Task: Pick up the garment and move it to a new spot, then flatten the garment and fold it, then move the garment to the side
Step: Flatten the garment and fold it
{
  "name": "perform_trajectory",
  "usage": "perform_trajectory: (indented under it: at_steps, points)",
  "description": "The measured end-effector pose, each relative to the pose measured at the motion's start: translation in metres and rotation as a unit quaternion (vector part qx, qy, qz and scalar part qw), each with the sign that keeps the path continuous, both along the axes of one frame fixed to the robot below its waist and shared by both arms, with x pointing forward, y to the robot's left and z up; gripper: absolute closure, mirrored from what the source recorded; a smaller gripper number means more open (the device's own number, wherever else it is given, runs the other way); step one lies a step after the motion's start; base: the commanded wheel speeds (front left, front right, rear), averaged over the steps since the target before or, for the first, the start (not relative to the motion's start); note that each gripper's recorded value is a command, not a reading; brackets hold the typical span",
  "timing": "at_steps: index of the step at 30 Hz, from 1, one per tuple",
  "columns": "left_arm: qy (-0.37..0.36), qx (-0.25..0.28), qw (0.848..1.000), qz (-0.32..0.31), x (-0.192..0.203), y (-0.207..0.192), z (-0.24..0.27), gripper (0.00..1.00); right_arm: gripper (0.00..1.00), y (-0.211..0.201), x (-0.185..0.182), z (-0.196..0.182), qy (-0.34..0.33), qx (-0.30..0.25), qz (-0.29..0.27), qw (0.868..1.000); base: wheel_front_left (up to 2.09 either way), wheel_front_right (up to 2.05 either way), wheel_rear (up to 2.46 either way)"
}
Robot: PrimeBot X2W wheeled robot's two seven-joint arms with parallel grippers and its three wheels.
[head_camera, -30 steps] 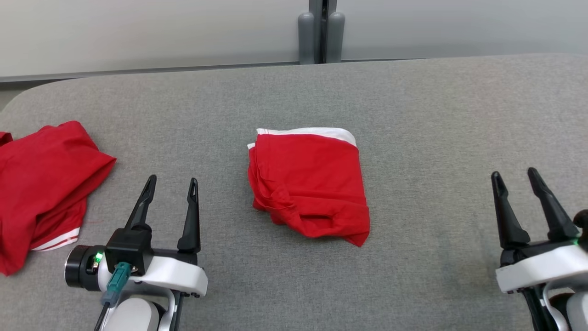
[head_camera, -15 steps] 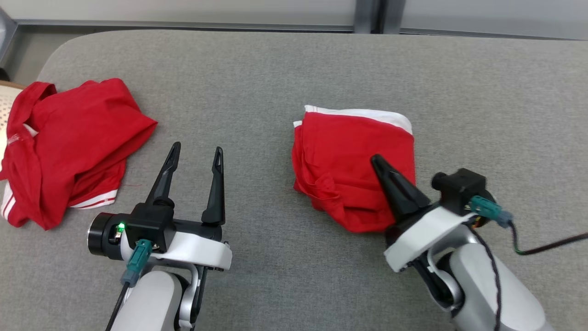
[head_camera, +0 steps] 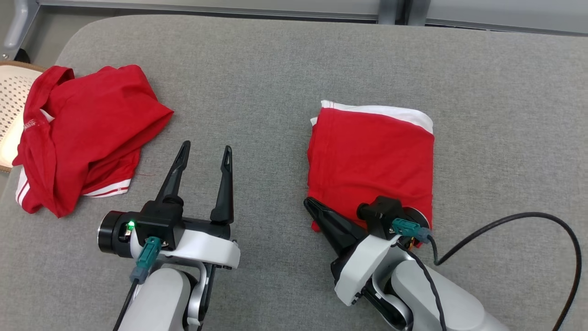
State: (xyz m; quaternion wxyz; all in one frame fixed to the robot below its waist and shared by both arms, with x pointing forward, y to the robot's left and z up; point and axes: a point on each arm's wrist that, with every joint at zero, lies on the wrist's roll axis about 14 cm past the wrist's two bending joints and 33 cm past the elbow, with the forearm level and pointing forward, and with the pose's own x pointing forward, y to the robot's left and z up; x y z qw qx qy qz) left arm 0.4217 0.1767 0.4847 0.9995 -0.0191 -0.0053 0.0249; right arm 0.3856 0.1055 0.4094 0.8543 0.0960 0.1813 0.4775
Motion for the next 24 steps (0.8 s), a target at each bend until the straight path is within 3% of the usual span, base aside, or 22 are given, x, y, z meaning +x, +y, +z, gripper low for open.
perform_trajectory:
  at_steps: [5, 11, 12, 14, 15, 19, 24]
  points:
    - [-0.007, -0.003, 1.000, -0.011, 0.004, -0.008, 0.004, 0.00, 1.00, -0.018, 0.023, 0.027, -0.032, 0.042, -0.045, 0.998, 0.00, 0.00, 0.00]
    - [-0.019, -0.005, 1.000, -0.023, 0.005, -0.015, 0.011, 0.00, 1.00, -0.072, 0.054, 0.057, -0.069, 0.071, -0.137, 0.986, 0.00, 0.00, 0.00]
    - [-0.021, -0.005, 0.999, -0.025, 0.006, -0.016, 0.013, 0.00, 0.91, -0.082, 0.057, 0.060, -0.075, 0.072, -0.153, 0.983, 0.00, 0.00, 0.00]
    - [-0.025, -0.005, 0.999, -0.027, 0.006, -0.016, 0.015, 0.00, 0.23, -0.108, 0.065, 0.067, -0.090, 0.073, -0.190, 0.975, 0.00, 0.00, 0.00]
    - [-0.025, -0.004, 0.999, -0.027, 0.005, -0.016, 0.015, 0.00, 0.00, -0.122, 0.068, 0.071, -0.099, 0.071, -0.209, 0.970, 0.00, 0.00, 0.00]
    - [-0.025, -0.006, 0.999, -0.031, 0.002, -0.016, 0.015, 0.00, 0.00, -0.176, 0.075, 0.088, -0.132, 0.069, -0.288, 0.946, 0.00, 0.00, 0.00]
    - [-0.018, -0.003, 0.999, -0.034, -0.007, -0.015, 0.011, 0.00, 0.00, -0.231, 0.059, 0.088, -0.148, 0.042, -0.359, 0.921, 0.00, 0.00, 0.00]
